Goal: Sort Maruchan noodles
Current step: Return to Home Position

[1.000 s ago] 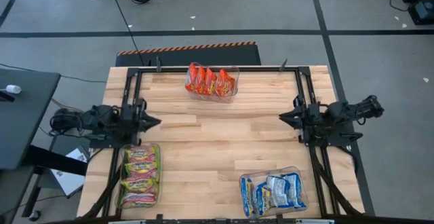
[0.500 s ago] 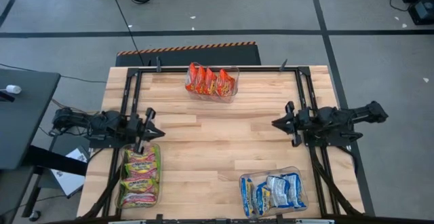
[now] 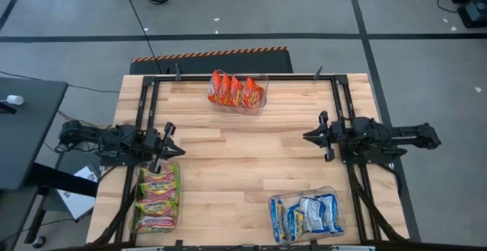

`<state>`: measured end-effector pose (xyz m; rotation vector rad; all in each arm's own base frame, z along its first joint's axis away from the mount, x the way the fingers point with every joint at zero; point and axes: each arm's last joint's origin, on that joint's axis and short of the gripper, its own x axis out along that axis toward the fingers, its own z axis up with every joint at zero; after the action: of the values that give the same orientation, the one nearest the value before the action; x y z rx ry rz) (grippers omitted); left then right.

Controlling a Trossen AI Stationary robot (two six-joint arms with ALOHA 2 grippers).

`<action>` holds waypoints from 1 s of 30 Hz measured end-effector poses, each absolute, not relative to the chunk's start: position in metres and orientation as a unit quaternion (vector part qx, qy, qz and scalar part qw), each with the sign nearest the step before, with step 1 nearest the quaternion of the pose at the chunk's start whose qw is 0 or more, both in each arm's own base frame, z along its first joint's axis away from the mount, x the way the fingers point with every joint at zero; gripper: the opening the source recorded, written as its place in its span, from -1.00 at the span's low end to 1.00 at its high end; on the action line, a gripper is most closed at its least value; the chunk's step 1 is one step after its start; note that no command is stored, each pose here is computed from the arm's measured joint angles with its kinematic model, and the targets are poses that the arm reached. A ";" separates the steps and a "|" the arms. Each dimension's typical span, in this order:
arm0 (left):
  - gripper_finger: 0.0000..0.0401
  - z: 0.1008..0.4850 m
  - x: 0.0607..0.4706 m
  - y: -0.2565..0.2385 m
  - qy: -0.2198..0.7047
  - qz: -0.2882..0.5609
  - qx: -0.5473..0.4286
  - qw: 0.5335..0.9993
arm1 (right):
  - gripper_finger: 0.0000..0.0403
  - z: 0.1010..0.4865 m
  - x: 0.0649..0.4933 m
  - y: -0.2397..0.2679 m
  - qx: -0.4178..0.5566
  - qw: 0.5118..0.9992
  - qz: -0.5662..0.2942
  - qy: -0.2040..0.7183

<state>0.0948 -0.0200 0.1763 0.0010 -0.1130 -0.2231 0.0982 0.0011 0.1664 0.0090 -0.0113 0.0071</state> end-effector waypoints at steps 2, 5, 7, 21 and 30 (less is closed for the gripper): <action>-0.88 0.176 0.095 -0.020 -0.055 -0.111 -0.002 0.992 | -0.75 0.168 0.098 0.000 0.021 1.000 -0.005 -0.012; -0.88 0.173 0.095 -0.020 -0.038 -0.111 0.000 0.993 | -0.75 0.167 0.098 -0.001 0.025 0.999 -0.026 -0.010; -0.88 0.172 0.095 -0.020 -0.035 -0.111 0.000 0.993 | -0.75 0.167 0.099 -0.001 0.025 0.999 -0.027 -0.007; -0.88 0.172 0.095 -0.020 -0.036 -0.111 0.002 0.993 | -0.75 0.167 0.099 -0.001 0.025 0.999 -0.025 -0.008; -0.88 0.172 0.095 -0.020 -0.036 -0.111 0.002 0.993 | -0.75 0.167 0.099 -0.001 0.025 0.999 -0.025 -0.008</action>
<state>0.0953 -0.0201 0.1722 0.0037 -0.0714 -0.2234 0.0986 -0.0009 0.1669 0.0499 -0.0152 -0.0500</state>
